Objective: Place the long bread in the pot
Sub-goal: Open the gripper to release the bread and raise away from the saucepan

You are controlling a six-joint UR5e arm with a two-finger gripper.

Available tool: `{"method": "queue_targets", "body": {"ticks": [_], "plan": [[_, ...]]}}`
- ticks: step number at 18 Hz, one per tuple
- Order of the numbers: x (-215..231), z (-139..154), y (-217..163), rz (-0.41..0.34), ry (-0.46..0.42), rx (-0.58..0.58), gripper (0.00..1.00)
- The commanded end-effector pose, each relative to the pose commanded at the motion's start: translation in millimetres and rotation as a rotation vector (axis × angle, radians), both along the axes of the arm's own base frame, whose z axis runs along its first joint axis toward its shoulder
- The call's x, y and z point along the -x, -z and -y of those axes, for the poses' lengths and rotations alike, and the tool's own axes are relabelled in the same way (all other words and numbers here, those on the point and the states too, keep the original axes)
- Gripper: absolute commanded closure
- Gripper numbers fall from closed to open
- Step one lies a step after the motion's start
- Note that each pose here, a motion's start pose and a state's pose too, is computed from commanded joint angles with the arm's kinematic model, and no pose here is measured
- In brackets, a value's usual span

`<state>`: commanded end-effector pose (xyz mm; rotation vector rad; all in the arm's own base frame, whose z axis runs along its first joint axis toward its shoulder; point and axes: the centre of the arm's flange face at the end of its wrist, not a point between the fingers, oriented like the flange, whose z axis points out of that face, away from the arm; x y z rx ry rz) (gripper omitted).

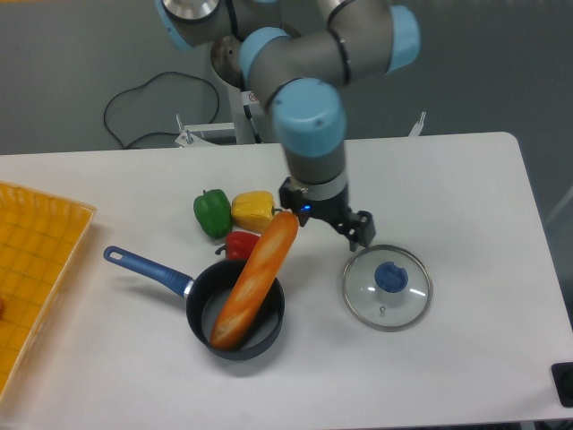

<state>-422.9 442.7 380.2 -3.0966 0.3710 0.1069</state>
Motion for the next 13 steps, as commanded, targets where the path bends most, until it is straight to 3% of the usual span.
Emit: {"method": "queue_targets", "body": {"ticks": [2,7,13], "plan": [[9.8,7.9,4.4,0.010,0.035,0.000,0.00],[36.9,14.7,38.7,0.047,0.007,0.027,0.00],[47.0,19.8,42.9,0.049,-0.009,0.028,0.00]]}}
